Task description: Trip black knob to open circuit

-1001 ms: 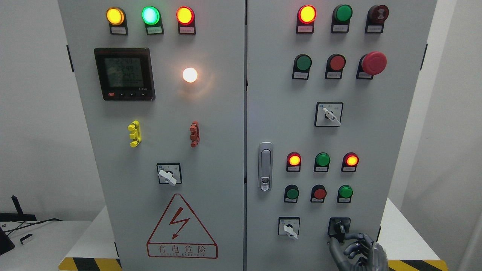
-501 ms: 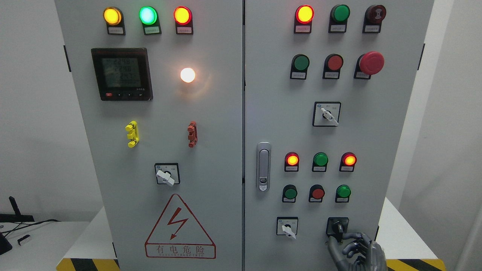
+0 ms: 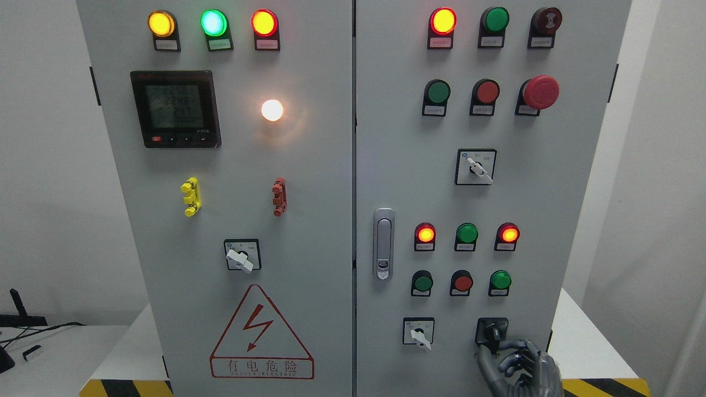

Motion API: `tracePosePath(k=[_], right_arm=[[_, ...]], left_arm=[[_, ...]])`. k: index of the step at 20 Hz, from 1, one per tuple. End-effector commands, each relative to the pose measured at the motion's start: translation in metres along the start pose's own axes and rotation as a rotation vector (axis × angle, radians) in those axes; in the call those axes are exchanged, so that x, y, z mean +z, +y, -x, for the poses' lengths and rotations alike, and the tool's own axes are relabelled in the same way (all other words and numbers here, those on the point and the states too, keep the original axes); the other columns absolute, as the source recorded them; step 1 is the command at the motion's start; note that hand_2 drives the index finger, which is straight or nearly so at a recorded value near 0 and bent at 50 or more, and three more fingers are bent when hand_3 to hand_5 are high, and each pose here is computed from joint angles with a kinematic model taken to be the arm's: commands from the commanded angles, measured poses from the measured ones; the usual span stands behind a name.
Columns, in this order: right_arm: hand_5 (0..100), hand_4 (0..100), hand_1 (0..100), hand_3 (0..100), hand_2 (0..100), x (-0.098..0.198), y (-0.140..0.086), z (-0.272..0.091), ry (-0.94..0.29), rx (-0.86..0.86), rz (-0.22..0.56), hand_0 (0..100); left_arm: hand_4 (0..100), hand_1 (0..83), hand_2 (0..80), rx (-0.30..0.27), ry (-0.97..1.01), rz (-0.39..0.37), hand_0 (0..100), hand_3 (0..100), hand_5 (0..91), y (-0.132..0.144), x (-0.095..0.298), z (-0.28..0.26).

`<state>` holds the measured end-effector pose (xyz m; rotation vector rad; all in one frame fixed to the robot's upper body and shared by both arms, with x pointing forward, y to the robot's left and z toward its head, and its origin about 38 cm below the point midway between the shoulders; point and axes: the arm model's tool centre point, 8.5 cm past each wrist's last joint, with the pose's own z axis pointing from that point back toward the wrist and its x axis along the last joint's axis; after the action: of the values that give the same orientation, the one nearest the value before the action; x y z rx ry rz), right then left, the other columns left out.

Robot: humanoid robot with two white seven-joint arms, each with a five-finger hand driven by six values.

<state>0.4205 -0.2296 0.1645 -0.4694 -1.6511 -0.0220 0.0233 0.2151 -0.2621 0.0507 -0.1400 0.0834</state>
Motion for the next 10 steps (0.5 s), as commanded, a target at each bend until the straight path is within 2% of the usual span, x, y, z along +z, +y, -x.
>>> tracePosePath(k=[1,10], right_arm=[[95,83,69,81,53,-0.0055,-0.0019,0.0011,0.01,-0.007,0.013,28],[95,84,69,81,53,-0.0053,-0.0001,0.0006,0.012,-0.015,0.013,29]], left_arm=[[0,38.9,0.0,-0.03,-0.001,0.006,12,0,0.0,-0.0011,0.0,-0.0002],[0,38.9,0.0,-0.03,-0.002,0.004,12,0,0.0,-0.0001,0.0,-0.0003]])
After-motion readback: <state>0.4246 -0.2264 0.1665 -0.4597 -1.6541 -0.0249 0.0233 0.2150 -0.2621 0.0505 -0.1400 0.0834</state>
